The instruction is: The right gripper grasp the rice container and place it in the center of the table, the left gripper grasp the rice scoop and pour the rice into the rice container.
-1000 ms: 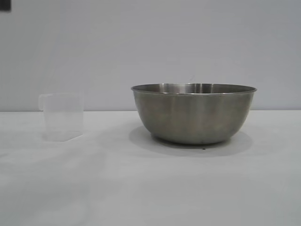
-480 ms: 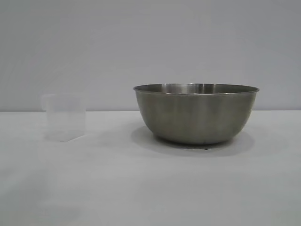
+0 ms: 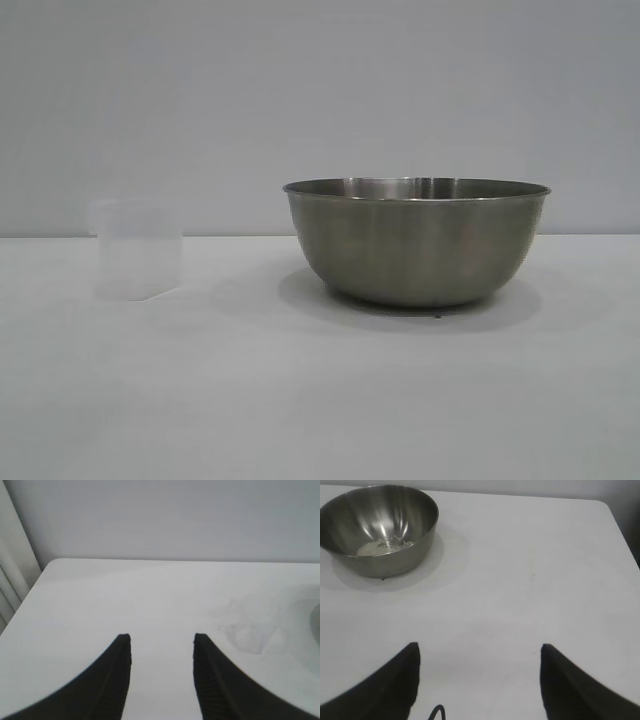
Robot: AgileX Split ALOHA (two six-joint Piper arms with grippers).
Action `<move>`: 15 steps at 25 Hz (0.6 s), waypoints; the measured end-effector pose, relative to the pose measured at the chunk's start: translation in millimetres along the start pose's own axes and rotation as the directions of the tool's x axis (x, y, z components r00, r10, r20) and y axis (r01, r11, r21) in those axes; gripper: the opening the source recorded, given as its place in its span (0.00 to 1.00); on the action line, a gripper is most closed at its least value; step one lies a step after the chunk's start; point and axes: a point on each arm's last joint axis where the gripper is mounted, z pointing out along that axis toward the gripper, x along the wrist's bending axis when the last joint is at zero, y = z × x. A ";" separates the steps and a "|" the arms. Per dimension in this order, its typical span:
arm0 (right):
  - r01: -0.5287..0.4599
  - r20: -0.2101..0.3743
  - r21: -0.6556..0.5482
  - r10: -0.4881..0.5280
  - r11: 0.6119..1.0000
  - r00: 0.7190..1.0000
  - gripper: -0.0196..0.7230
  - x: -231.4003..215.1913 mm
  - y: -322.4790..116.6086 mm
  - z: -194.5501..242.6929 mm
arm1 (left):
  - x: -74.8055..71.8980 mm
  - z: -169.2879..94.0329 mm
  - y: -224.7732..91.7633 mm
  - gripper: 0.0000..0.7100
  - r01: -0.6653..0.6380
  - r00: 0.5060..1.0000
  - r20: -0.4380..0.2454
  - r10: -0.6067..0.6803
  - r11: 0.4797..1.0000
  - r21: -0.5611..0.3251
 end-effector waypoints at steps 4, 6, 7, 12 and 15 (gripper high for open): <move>0.000 0.000 0.000 0.000 1.000 1.000 0.67 0.0 0.0 0.0 | -0.7 -31.3 8.3 0.35 -0.016 1.000 0.000 0.016 1.000 0.025; 0.000 0.000 0.000 0.000 1.000 1.000 0.67 0.0 0.0 0.0 | -0.9 -47.5 9.8 0.35 -0.032 0.999 0.001 0.032 0.999 0.042; 0.000 0.000 0.000 0.000 1.000 1.000 0.61 0.0 0.0 0.0 | -0.8 -53.1 8.0 0.35 -0.037 0.999 0.001 0.037 0.997 0.064; 0.000 0.000 0.000 0.000 1.000 1.000 0.51 0.0 0.0 0.0 | -0.1 -69.8 -9.5 0.35 -0.043 0.999 0.002 0.043 0.985 0.167; 0.000 0.000 0.000 0.000 1.000 1.000 0.43 0.0 0.0 0.0 | 0.2 -73.5 -16.3 0.35 -0.047 0.999 0.003 0.048 0.975 0.216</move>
